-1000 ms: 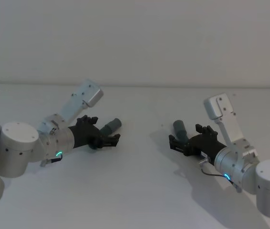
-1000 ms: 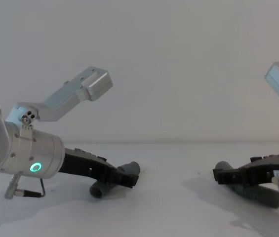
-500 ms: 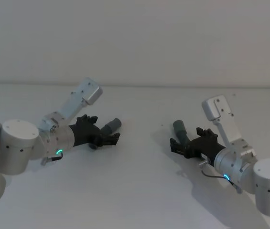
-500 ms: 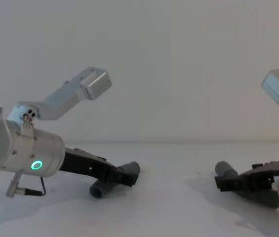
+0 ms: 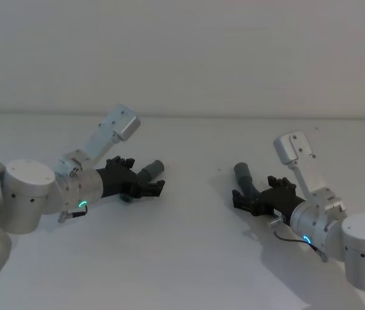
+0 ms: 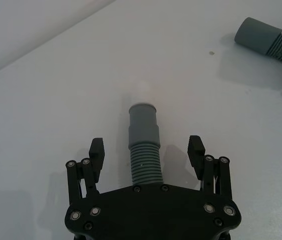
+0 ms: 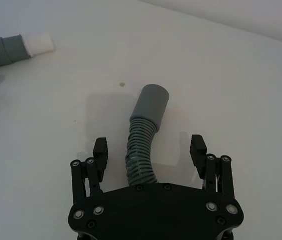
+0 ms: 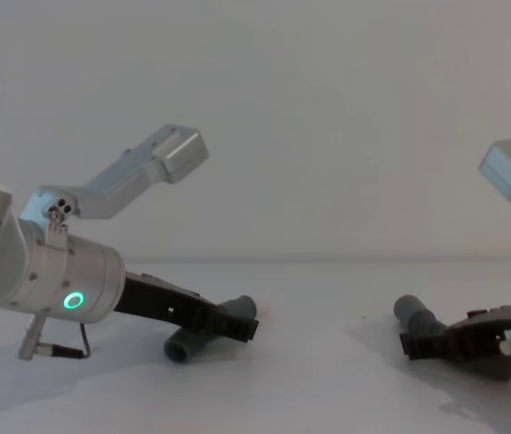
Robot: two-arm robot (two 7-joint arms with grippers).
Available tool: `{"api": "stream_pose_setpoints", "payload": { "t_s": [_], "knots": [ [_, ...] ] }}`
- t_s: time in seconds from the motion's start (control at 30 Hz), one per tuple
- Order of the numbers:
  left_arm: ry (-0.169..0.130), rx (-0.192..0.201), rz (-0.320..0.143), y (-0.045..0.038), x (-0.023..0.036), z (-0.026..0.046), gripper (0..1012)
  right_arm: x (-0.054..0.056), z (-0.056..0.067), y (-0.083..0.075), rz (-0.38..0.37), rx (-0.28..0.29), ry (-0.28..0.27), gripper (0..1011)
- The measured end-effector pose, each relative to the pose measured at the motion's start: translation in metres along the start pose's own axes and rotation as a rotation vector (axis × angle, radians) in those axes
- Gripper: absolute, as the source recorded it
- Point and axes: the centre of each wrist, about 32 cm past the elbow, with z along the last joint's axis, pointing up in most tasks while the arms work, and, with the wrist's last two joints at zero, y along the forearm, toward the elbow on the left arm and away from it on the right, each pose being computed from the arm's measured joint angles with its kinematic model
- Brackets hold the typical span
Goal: Use both hands to pick up one end of the pipe from the table, align the ends, and insert them.
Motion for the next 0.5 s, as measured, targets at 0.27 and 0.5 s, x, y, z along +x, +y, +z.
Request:
{"api": "stream_pose_setpoints", "payload": {
  "t_s": [0.27,0.5],
  "knots": [
    [0.01,0.01,0.001,0.0003,0.0,-0.0001,1003,0.0012,0.0,0.0014,0.004,-0.005,0.004,994],
    [0.015,0.017,0.005,0.0014,-0.0002,-0.0002,1003,0.0018,-0.0002,0.0021,0.008,-0.006,0.006,994]
  ]
}}
